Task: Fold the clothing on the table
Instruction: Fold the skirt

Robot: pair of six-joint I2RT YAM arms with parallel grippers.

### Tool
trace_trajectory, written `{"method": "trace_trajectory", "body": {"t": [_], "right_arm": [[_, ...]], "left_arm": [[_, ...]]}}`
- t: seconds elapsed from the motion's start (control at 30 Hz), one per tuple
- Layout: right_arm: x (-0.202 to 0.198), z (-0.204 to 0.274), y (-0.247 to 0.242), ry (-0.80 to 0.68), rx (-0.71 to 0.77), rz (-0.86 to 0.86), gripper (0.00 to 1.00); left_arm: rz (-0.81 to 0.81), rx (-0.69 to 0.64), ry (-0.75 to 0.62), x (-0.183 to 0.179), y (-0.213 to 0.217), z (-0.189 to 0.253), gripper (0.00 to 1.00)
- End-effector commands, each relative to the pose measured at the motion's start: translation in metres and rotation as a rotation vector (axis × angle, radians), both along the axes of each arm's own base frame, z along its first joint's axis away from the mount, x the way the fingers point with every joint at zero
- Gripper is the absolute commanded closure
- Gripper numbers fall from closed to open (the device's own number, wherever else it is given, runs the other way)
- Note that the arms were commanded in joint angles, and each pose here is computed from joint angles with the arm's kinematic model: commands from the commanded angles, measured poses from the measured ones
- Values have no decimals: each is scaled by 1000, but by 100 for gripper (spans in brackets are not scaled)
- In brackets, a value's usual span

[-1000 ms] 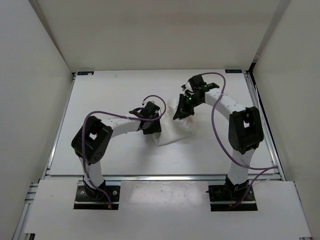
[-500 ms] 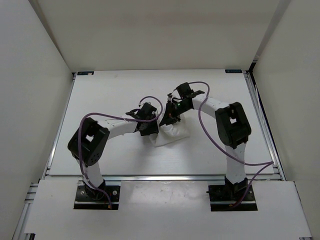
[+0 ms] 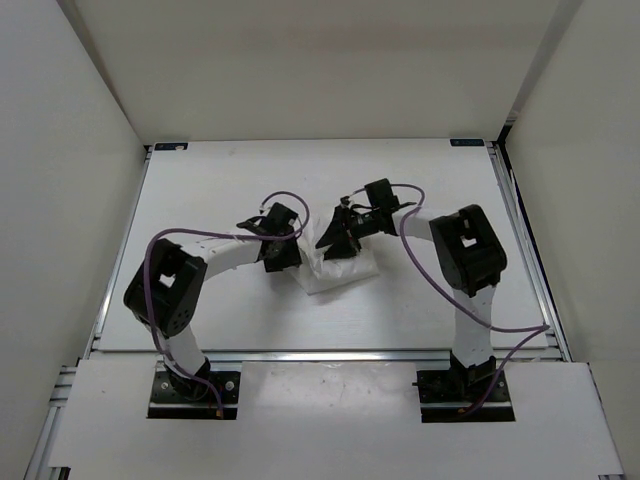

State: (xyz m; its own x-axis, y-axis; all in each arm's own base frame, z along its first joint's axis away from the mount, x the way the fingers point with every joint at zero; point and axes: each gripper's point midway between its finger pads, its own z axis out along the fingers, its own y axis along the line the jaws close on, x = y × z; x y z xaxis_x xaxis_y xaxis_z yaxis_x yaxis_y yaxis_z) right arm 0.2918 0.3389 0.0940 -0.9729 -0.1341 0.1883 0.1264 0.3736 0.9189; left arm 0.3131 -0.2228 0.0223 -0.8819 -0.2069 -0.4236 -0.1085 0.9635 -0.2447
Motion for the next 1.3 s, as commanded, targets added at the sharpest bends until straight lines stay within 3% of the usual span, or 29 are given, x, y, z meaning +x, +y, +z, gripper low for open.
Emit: {"method": "trace_trajectory", "body": {"t": [0.0,0.17,0.27,0.33,0.4,0.57,0.67,0.77,0.8,0.97,1.27], "right_arm": [[11,93,-11,-142,232,-15,47],[16,116,-40,-201,247,-89,61],[25,98,-59,-221,154,-156,90],[34,78,-70,-214,51,-198,100],[46,66,-79,-269,-65,-218,100],[62,46,-94,-329,-263,-222,100],[60,47,-96,-346,-282,-221,100],[56,43,-102,-330,-281,-233,100],[52,37,-107,-294,-274,-236,100],[52,36,-111,-286,-249,-240,100],[55,42,-96,-275,-175,-217,100]], "left_arm": [[91,41,-51,8,46,29,43],[146,88,-167,20,83,79,42],[97,30,-210,26,75,107,52],[2,-101,-172,21,45,113,86],[-52,-238,-195,25,13,130,100],[-213,-453,-273,27,-70,170,100],[-268,-544,-228,28,-99,159,100],[-253,-549,-135,23,-106,123,100],[-184,-440,-43,9,-85,78,100],[-90,-332,29,-18,-42,33,100],[-61,-201,95,-52,-6,-7,100]]}}
